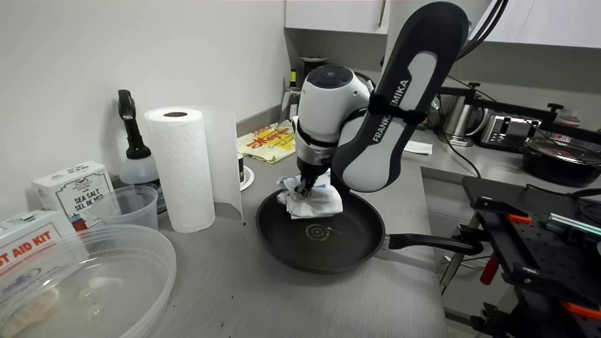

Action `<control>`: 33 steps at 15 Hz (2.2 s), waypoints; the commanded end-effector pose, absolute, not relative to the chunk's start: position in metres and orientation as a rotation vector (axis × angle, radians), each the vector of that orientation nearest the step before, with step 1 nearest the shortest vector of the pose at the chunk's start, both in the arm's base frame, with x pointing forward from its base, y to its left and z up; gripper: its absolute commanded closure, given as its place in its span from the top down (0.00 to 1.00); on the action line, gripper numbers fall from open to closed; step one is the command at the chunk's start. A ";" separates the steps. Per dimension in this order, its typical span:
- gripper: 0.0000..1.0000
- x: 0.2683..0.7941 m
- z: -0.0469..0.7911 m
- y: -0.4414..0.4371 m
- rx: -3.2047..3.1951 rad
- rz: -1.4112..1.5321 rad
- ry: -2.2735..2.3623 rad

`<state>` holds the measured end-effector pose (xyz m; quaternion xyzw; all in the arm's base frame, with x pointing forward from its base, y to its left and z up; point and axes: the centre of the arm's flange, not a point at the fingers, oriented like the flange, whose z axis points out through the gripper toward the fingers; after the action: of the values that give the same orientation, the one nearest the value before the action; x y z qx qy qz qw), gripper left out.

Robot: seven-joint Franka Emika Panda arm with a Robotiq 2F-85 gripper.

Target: Wipe the pan with a dish cloth

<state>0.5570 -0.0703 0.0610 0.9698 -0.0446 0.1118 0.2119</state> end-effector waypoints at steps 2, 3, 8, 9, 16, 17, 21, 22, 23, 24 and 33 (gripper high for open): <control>0.04 0.557 0.114 -0.042 2.724 0.422 -0.072; 0.04 0.559 0.126 -0.037 2.756 0.437 -0.064; 0.04 0.568 0.170 0.019 2.983 0.517 -0.058; 0.04 0.569 0.175 0.033 3.034 0.527 -0.045; 0.04 0.552 0.157 0.140 3.349 0.315 0.042; 0.04 0.547 0.149 0.152 3.365 0.274 0.060; 0.04 0.534 0.111 0.174 3.370 0.176 0.076; 0.04 0.533 0.101 0.175 3.369 0.152 0.079; 0.04 0.532 0.091 0.176 3.368 0.132 0.074; 0.04 0.531 0.082 0.176 3.372 0.108 0.072; 0.40 0.534 0.035 0.181 3.378 -0.026 0.068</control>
<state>0.5233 0.1761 0.0446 0.9922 0.0090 0.0033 -0.1240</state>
